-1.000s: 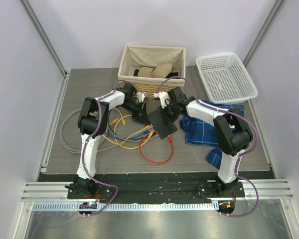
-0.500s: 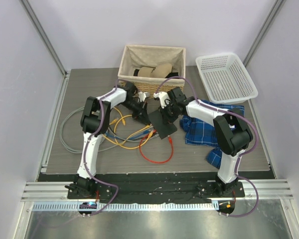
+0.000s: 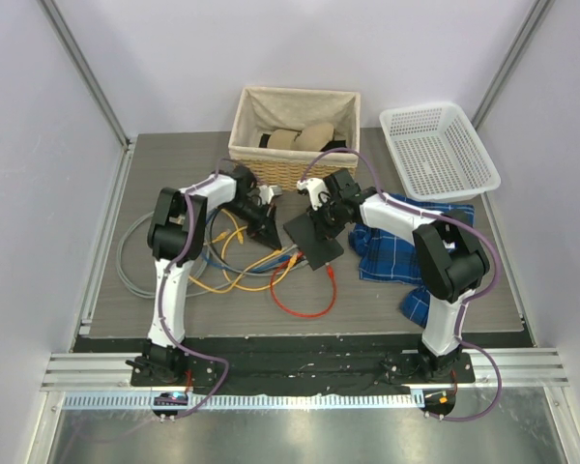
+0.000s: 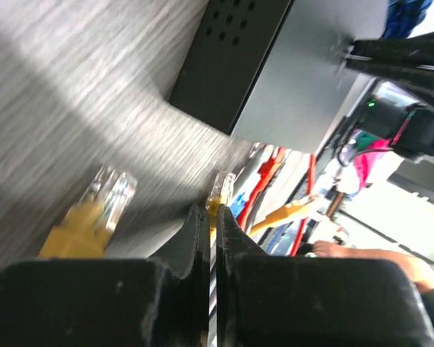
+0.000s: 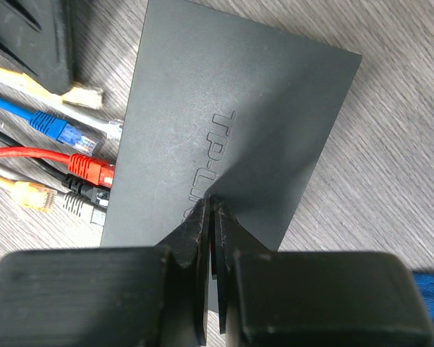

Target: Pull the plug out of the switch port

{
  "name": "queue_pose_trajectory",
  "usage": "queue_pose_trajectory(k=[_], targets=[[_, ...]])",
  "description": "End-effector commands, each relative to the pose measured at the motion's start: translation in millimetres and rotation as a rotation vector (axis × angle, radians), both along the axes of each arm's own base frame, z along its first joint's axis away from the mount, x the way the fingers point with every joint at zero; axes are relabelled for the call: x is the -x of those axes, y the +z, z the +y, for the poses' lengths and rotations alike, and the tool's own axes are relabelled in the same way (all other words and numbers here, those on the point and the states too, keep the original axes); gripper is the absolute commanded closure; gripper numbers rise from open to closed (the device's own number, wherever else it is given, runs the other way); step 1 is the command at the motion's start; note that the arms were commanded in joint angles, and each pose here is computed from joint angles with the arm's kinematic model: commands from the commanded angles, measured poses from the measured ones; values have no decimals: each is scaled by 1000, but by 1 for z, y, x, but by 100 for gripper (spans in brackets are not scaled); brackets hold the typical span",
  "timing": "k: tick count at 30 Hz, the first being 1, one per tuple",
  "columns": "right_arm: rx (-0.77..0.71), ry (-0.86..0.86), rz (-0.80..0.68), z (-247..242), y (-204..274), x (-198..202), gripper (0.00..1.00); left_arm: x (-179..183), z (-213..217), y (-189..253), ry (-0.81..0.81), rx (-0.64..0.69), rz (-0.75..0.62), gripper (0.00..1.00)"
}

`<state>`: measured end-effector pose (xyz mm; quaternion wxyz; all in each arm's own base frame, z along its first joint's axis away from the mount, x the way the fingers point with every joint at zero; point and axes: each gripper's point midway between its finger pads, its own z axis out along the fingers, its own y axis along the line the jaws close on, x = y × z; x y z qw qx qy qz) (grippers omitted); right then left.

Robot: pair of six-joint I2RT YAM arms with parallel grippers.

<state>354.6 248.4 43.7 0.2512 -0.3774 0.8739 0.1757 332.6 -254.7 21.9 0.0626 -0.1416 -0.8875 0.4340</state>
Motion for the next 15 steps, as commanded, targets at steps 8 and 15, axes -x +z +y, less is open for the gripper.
queue_pose_trajectory(k=[8,15], targets=[[144,8,130,-22,-47,27,92,-90,77,55,24,-228,-410,100],[140,11,122,-23,-47,27,92,-136,165,100,33,-514,-700,100]])
